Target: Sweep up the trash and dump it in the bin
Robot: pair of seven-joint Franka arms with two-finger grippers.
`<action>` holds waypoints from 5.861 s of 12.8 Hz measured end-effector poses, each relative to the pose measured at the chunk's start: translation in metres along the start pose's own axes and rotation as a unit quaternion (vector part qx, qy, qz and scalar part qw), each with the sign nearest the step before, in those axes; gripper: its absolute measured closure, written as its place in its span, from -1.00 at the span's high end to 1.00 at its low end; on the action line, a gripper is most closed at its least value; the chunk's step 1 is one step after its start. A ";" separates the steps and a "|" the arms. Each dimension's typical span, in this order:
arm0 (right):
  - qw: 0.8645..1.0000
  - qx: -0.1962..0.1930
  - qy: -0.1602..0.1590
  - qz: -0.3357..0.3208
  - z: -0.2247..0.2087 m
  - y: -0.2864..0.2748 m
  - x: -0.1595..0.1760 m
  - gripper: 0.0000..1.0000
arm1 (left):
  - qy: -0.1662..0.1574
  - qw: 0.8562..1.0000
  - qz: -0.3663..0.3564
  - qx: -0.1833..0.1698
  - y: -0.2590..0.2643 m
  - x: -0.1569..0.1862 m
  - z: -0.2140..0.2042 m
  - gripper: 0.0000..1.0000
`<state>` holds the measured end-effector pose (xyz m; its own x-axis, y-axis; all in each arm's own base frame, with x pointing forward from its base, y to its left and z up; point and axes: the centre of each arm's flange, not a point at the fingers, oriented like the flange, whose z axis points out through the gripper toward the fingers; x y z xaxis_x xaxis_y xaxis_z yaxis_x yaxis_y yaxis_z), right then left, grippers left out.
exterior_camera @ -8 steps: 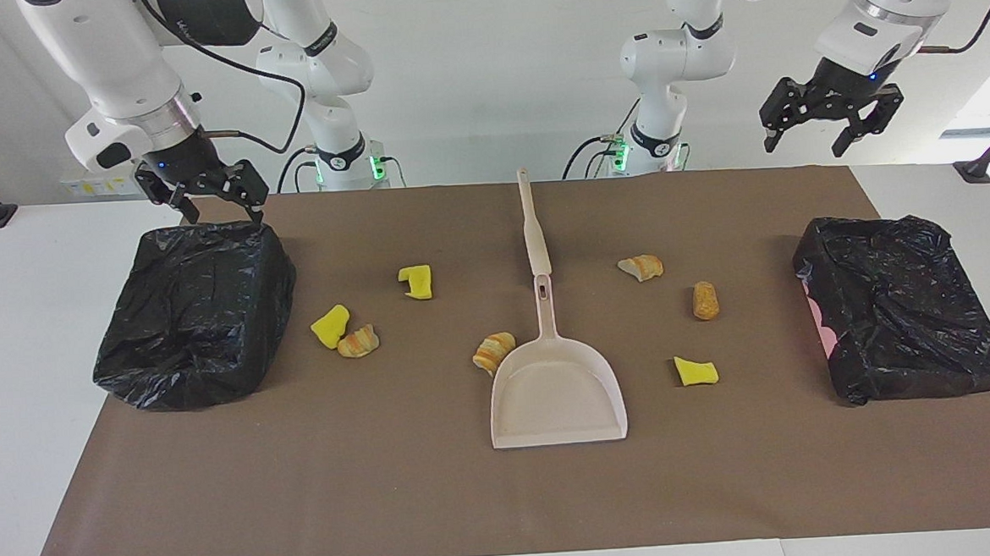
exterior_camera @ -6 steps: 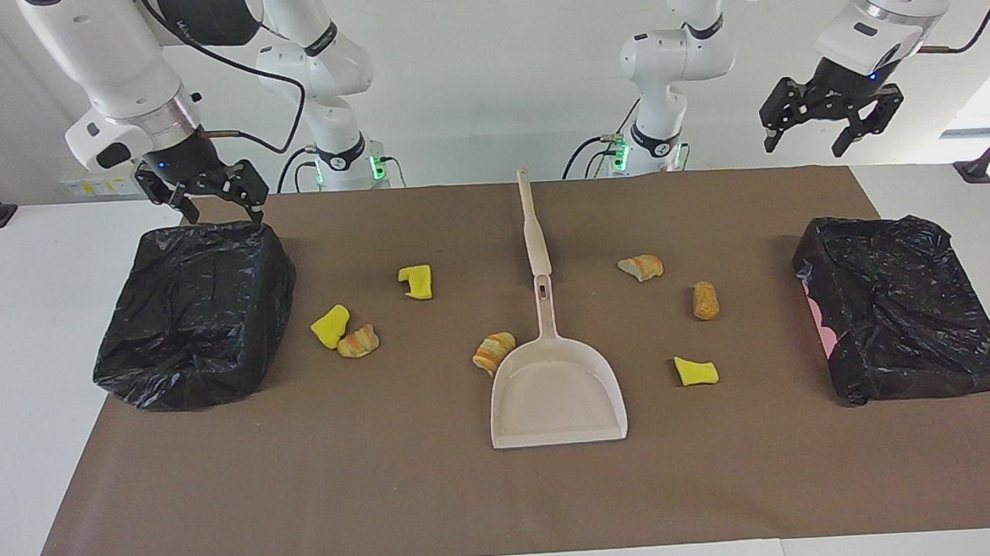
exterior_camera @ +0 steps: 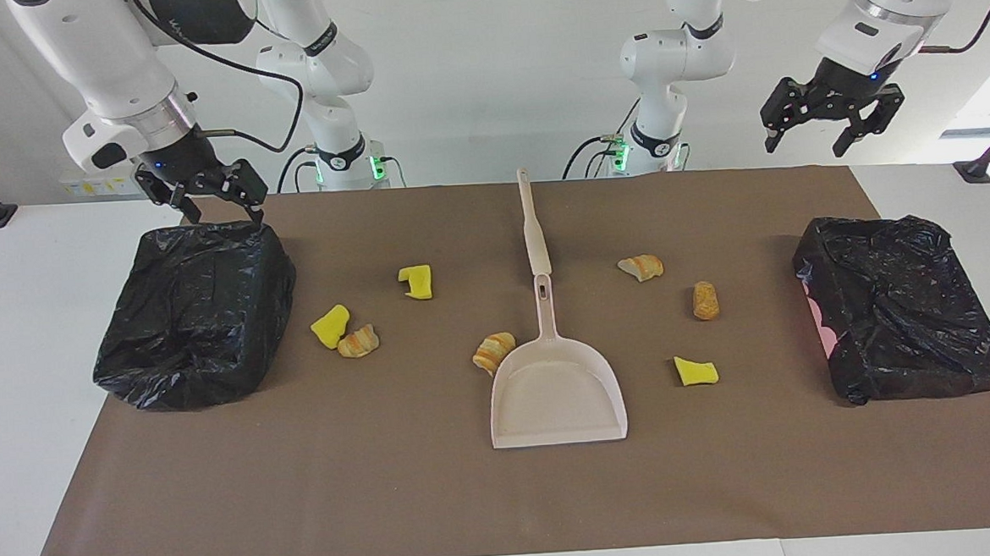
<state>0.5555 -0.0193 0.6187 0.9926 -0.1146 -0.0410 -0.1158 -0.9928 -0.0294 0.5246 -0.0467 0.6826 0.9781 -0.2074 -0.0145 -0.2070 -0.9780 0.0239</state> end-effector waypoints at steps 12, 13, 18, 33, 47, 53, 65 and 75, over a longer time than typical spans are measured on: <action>0.999 -0.001 0.001 -0.033 -0.001 -0.011 -0.002 1.00 | -0.014 1.000 0.007 0.005 0.046 -0.022 0.034 1.00; 0.999 0.000 -0.003 -0.036 0.003 -0.013 0.000 1.00 | -0.016 1.000 0.005 0.008 0.065 -0.028 0.044 1.00; 0.997 0.000 -0.010 -0.083 0.052 -0.086 0.024 1.00 | -0.027 1.000 -0.006 0.014 0.192 -0.057 0.128 1.00; 1.000 0.024 0.017 0.005 0.191 -0.347 0.006 1.00 | -0.050 0.998 -0.039 0.002 0.363 -0.173 0.350 0.99; 1.000 0.014 0.014 0.014 0.271 -0.439 -0.017 0.20 | -0.122 0.991 -0.046 0.012 0.327 -0.161 0.337 -0.48; 1.000 0.014 0.013 0.012 0.272 -0.441 -0.019 0.20 | -0.113 0.989 -0.083 0.052 0.242 -0.139 0.284 -0.48; 0.998 0.000 0.022 -0.051 0.276 -0.446 -0.025 -0.37 | -0.118 0.955 -0.260 0.079 0.060 -0.107 0.281 -0.48; 0.957 -0.017 0.008 -0.290 0.223 -0.399 -0.013 -0.37 | -0.105 0.950 -0.288 0.055 0.095 -0.088 0.331 -0.48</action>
<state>0.5805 0.3854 0.4082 0.8903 0.4552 -0.0116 0.4551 -0.8904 -0.0105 0.4122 -0.1280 0.3554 0.9071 0.3742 -0.1928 0.3489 -0.9246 -0.1531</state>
